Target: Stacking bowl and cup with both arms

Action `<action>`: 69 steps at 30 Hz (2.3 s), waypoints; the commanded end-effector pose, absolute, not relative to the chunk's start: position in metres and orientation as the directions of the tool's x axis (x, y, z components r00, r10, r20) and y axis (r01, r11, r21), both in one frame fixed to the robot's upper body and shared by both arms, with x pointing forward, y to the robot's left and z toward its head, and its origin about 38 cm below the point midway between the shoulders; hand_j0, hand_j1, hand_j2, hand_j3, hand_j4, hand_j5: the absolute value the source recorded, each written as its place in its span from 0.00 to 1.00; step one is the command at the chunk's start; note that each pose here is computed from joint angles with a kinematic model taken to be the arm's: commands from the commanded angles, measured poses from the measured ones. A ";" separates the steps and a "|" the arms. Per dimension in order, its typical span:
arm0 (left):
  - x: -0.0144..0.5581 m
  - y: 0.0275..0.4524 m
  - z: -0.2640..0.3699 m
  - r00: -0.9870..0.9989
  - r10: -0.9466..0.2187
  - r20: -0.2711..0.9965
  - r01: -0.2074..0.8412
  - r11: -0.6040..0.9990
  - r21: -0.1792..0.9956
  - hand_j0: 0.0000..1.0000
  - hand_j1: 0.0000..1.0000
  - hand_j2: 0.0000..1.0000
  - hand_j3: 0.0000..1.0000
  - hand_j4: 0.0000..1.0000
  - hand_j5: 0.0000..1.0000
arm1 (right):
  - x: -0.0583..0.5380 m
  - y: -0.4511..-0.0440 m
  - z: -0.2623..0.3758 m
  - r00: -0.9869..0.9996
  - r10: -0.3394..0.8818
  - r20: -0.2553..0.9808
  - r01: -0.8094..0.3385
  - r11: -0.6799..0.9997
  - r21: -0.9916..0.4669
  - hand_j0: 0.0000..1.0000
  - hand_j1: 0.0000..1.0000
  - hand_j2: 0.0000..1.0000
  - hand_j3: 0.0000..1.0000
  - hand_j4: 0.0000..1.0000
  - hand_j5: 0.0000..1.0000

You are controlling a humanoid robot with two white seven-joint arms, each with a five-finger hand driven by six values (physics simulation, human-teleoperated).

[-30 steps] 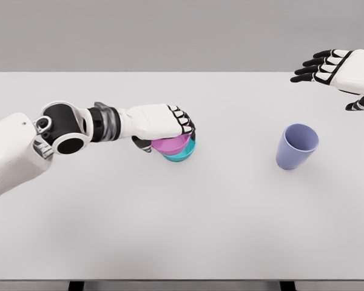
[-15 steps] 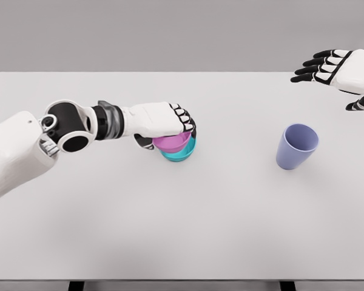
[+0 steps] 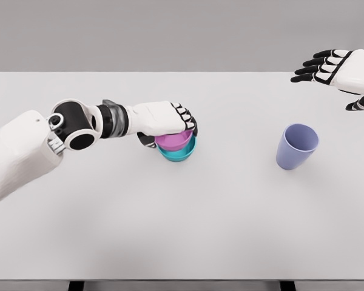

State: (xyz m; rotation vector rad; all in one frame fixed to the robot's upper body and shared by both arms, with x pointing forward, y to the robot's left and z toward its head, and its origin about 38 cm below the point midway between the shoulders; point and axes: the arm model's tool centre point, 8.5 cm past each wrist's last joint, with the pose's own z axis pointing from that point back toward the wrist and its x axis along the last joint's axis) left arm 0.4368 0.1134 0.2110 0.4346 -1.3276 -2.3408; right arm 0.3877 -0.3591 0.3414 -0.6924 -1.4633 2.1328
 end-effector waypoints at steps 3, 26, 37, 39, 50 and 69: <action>0.441 0.114 0.208 -0.861 -0.505 -0.061 0.209 -0.460 0.863 0.69 0.69 0.69 0.69 0.69 0.69 | 0.388 -0.359 0.342 -0.767 0.626 -0.142 -0.091 -0.324 -0.942 1.00 1.00 1.00 1.00 1.00 1.00; 0.437 0.109 0.207 -0.878 -0.475 -0.058 0.194 -0.466 0.863 1.00 1.00 1.00 1.00 1.00 1.00 | 0.389 -0.380 0.344 -0.738 0.669 -0.091 -0.128 -0.272 -0.954 1.00 1.00 1.00 1.00 1.00 1.00; 0.433 0.107 0.219 -0.884 -0.460 -0.078 0.160 -0.457 0.875 1.00 1.00 1.00 1.00 1.00 1.00 | 0.373 -0.346 0.324 -0.821 0.559 -0.115 -0.158 -0.417 -0.895 1.00 1.00 1.00 1.00 1.00 1.00; 0.437 0.112 0.230 -0.876 -0.473 -0.091 0.147 -0.443 0.884 1.00 1.00 1.00 1.00 1.00 1.00 | 0.373 -0.334 0.301 -0.844 0.533 -0.063 -0.200 -0.421 -0.885 1.00 1.00 1.00 1.00 1.00 1.00; 0.406 0.229 0.334 -0.938 -0.340 0.069 0.080 -0.018 0.997 1.00 1.00 1.00 1.00 1.00 1.00 | 0.370 -0.320 0.273 -0.866 0.499 0.000 -0.251 -0.434 -0.865 1.00 1.00 1.00 1.00 1.00 1.00; 0.385 0.360 0.255 -0.685 -0.400 0.608 0.486 0.370 0.792 1.00 1.00 1.00 1.00 1.00 1.00 | 0.399 -0.352 0.253 -0.789 0.613 0.038 -0.340 -0.385 -0.858 1.00 1.00 1.00 1.00 1.00 1.00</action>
